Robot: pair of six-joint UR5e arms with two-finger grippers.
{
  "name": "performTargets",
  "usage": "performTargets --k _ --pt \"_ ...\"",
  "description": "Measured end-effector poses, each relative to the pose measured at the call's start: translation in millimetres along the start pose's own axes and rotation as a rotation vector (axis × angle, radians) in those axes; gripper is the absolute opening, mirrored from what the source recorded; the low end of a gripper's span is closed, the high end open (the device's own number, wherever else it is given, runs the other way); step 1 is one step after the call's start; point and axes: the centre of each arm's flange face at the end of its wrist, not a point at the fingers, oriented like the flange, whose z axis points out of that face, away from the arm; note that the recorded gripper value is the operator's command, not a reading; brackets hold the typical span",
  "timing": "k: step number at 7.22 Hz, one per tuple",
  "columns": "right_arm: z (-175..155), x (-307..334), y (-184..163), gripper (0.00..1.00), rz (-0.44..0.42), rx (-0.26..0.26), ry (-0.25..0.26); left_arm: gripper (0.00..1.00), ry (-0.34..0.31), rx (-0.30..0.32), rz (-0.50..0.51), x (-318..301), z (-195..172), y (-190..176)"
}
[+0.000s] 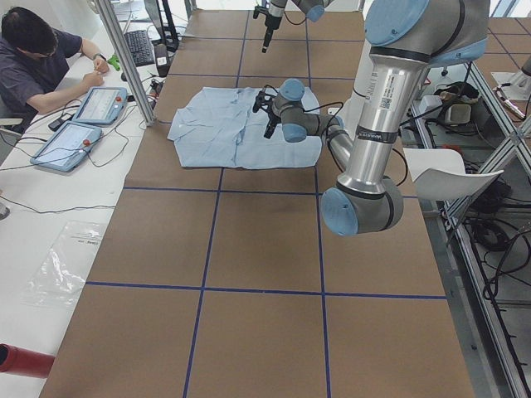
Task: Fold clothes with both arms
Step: 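Move both grippers to the shirt's side edges near the hem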
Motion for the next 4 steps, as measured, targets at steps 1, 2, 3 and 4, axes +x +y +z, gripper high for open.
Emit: performTargets --k 1,2,3,4 --pt "10 -14 34 1.0 0.006 0.007 0.009 1.0 -0.027 -0.016 -0.038 -10 -3 29" --pt "15 -25 58 1.0 0.011 0.007 0.007 1.0 -0.06 -0.031 -0.076 -17 -1 61" --pt "16 -31 72 1.0 0.012 0.002 0.003 0.96 -0.096 -0.053 -0.122 -17 7 93" --pt "17 -34 79 1.0 0.012 -0.003 0.002 0.88 -0.14 -0.075 -0.155 -13 16 120"
